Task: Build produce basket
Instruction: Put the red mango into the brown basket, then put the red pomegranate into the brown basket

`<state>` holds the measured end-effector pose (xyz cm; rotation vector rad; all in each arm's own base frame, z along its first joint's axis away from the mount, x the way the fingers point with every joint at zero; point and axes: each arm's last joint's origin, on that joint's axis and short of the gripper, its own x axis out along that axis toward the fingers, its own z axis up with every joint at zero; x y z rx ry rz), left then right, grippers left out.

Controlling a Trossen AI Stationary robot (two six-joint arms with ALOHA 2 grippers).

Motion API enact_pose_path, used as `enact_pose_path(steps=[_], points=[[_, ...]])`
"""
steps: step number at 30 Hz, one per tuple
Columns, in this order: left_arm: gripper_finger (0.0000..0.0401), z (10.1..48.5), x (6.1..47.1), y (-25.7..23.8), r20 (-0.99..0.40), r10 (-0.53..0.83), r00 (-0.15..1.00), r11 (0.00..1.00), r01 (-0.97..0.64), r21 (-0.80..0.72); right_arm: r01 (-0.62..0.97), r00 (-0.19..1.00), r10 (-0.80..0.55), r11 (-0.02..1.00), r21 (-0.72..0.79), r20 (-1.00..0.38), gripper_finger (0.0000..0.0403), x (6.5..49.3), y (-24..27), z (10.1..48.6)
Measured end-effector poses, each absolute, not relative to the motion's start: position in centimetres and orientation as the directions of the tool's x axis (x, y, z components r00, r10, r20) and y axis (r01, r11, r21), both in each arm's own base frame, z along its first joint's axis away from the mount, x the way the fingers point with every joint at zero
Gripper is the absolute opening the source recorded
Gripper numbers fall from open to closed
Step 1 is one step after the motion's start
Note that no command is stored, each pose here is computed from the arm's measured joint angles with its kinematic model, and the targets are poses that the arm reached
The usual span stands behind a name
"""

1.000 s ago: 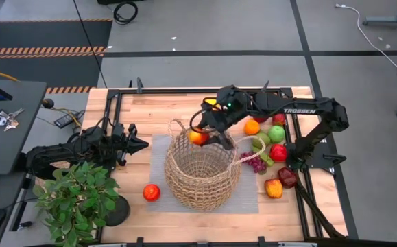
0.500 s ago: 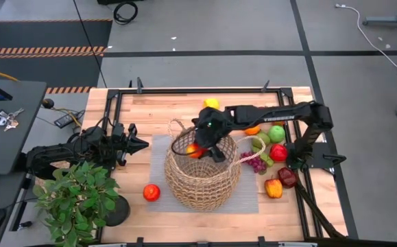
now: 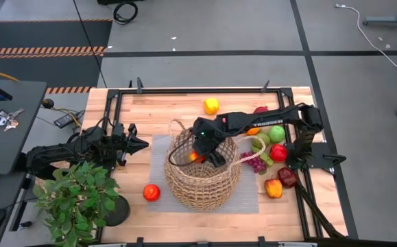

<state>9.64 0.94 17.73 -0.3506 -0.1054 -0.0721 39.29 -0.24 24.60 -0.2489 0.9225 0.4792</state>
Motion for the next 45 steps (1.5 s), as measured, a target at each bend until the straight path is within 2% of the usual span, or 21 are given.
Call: enact_pose_path(steps=[9, 18, 24, 31, 37, 45], points=[[0.0028, 17.7, 9.6, 0.9, 0.112, -0.053, 0.992, 0.936, 0.088, -0.340, -0.494, 0.459, 0.282, 0.869, 0.021, -0.843, 0.0287, 39.5, -0.2, 23.2], [0.0035, 17.7, 9.6, 0.9, 0.114, -0.052, 0.992, 0.937, 0.088, -0.339, -0.473, 0.436, 0.259, 0.881, 0.025, -0.862, 0.0352, 39.3, -0.3, 23.1], [0.0028, 17.7, 9.6, 0.9, 0.111, -0.052, 0.992, 0.936, 0.087, -0.340, -0.419, 0.486, 0.139, 0.903, -0.091, -0.863, 0.0373, 38.9, -0.7, 27.7], [0.0034, 17.7, 9.6, 0.9, 0.113, -0.052, 0.992, 0.936, 0.088, -0.340, -0.342, 0.603, 0.070, 0.923, -0.178, -0.795, 0.0362, 36.5, -2.7, 34.0], [0.0033, 17.7, 9.6, 0.9, 0.114, -0.052, 0.992, 0.936, 0.088, -0.340, -0.197, 0.695, -0.020, 0.956, -0.218, -0.718, 0.0351, 32.8, -6.9, 37.9], [0.0029, 17.7, 9.6, 0.9, 0.114, -0.052, 0.992, 0.936, 0.088, -0.340, 0.027, 0.671, -0.167, 0.979, -0.201, -0.722, 0.0348, 27.5, -12.5, 36.7]])
